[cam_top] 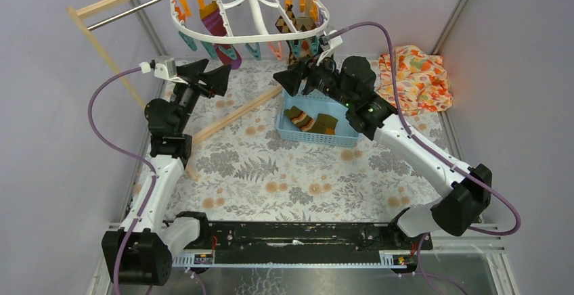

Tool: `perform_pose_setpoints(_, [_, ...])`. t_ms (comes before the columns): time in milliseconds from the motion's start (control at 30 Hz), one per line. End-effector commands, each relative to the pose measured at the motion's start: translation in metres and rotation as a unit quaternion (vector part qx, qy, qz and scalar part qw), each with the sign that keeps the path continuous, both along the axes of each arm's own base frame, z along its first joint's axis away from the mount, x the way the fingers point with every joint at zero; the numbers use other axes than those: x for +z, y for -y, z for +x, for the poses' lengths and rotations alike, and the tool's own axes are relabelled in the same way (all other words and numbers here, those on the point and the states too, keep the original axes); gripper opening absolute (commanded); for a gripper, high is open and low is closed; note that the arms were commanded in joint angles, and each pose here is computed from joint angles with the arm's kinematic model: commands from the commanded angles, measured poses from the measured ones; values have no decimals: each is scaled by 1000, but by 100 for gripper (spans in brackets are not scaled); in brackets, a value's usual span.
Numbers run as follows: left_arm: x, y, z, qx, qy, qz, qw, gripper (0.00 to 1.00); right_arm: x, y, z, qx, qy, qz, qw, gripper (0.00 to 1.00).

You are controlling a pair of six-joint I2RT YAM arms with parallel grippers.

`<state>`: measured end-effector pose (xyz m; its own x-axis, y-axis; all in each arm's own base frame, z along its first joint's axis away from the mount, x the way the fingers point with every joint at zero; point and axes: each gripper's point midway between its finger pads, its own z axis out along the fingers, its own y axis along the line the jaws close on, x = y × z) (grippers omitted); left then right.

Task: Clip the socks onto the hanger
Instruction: Open the clamp at the hanger.

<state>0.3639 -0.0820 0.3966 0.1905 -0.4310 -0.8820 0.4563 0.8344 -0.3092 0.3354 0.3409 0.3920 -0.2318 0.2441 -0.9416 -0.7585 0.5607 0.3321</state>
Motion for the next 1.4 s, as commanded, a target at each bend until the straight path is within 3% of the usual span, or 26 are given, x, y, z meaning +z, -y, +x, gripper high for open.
perform_pose_setpoints(0, [27,11,-20,-38,69,11,997,94,40,-5,-18,25,47,37,998,68])
perform_pose_setpoints(833, [28,14,-17,-56,69,1,996,94,52,-53,12,67,116,10,991,69])
perform_pose_setpoints(1233, [24,15,-17,-59,64,3,996,94,62,-70,22,82,123,34,988,69])
perform_pose_setpoints(1367, [25,16,-18,-60,64,2,996,94,60,-74,25,86,119,34,989,64])
